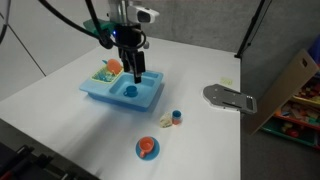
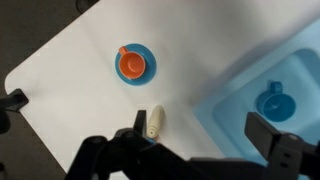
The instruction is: Put the white bottle onto the toy sink
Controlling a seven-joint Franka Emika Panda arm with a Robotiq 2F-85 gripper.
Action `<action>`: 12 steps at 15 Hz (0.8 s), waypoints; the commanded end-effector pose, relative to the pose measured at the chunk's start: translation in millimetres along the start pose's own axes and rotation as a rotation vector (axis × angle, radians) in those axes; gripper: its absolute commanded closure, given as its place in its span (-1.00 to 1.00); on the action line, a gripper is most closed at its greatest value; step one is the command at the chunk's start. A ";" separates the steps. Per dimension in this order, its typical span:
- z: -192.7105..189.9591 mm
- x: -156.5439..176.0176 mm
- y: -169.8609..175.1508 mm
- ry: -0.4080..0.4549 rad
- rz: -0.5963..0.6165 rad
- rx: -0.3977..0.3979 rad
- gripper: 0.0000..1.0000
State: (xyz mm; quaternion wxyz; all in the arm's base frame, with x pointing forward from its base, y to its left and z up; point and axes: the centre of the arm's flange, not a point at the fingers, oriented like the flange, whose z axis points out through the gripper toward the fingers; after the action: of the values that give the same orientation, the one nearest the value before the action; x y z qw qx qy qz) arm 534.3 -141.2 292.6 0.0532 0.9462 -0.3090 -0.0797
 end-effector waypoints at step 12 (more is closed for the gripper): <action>82.2 72.8 68.9 -0.085 0.310 -0.092 -1.00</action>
State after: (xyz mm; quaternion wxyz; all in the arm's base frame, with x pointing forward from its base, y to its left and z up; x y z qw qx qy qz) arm 526.5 -228.1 222.2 0.0941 0.8909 -0.4269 -0.1231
